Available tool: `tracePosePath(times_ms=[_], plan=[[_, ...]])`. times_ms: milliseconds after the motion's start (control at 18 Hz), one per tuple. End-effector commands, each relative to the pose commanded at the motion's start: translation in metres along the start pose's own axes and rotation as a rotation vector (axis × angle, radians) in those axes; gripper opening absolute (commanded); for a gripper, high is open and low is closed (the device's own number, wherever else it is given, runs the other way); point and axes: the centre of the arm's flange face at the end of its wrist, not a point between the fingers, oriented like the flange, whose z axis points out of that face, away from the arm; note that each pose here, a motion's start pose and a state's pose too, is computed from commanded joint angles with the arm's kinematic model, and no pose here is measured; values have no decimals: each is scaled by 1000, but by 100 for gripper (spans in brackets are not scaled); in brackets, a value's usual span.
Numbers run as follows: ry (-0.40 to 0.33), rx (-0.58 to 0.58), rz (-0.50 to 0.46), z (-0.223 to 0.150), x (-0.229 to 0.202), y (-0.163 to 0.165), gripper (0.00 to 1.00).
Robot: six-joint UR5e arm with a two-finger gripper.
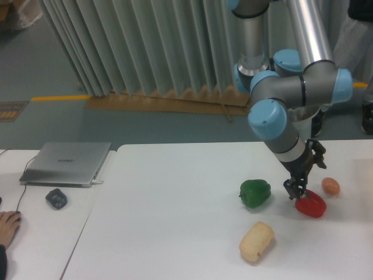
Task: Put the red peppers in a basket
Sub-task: 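Lower the open gripper down onto the red bell pepper, then close the gripper on the red bell pepper's stem end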
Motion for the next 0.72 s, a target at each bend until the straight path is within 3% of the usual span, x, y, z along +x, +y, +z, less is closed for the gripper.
tracePosePath(times_ms=[722], plan=[[-9, -6, -17, 45, -16, -8, 100]])
